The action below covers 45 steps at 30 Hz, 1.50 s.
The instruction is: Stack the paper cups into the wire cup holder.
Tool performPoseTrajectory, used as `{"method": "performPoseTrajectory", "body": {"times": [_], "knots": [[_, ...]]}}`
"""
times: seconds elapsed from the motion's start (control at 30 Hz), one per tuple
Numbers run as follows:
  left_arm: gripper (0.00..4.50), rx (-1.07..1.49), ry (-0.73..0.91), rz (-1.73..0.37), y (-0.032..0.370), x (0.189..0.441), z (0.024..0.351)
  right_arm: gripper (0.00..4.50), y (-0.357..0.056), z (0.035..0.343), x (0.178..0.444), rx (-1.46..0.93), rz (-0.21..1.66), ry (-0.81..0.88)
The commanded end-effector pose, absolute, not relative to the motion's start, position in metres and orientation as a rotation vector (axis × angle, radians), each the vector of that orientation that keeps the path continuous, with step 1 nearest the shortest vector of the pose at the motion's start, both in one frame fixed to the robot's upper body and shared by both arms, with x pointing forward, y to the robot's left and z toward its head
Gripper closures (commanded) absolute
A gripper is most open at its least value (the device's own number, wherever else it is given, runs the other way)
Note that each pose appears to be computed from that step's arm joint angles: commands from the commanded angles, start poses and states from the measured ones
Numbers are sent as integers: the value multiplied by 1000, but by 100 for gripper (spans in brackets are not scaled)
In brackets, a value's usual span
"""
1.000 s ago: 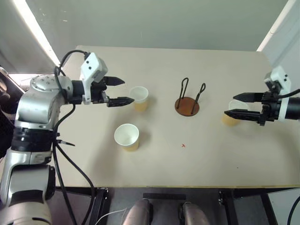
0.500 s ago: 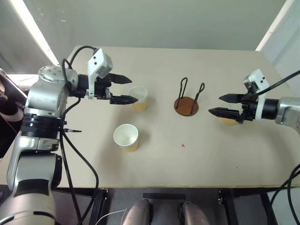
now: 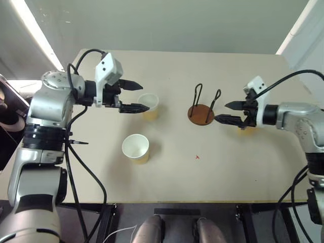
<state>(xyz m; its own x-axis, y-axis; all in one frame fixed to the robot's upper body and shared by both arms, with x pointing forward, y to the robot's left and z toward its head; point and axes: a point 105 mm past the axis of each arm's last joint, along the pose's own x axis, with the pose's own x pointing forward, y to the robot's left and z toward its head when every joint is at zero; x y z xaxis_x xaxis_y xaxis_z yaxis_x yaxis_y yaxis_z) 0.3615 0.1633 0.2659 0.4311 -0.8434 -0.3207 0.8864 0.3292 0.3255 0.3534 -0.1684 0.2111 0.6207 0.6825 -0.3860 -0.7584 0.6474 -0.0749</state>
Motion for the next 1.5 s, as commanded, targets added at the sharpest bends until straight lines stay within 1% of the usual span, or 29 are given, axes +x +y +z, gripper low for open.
{"method": "performPoseTrajectory", "body": {"times": [0.03,0.4,0.77,0.87,0.93,1.2,1.23,1.3,1.37,1.5], "knots": [[0,522,38,-1122,163,357,280,2,-166,220,361,-298,816,300],[0,528,32,-1110,163,356,280,2,-157,214,382,-329,781,281],[0,529,40,-1108,161,357,276,2,-148,213,395,-318,752,270],[0,528,40,-1105,162,357,276,60,-147,214,396,-314,748,266],[0,524,41,-1106,162,357,275,128,-146,216,397,-306,744,258],[0,508,72,-1114,163,356,271,425,-144,220,394,-279,769,248],[0,507,79,-1116,164,356,270,446,-143,222,393,-267,782,243],[0,505,89,-1118,164,356,267,446,-142,227,387,-246,819,226],[0,499,101,-1123,165,354,266,446,-139,232,376,-259,866,216],[0,492,126,-1143,167,347,263,446,-132,235,337,-336,1013,223]]}}
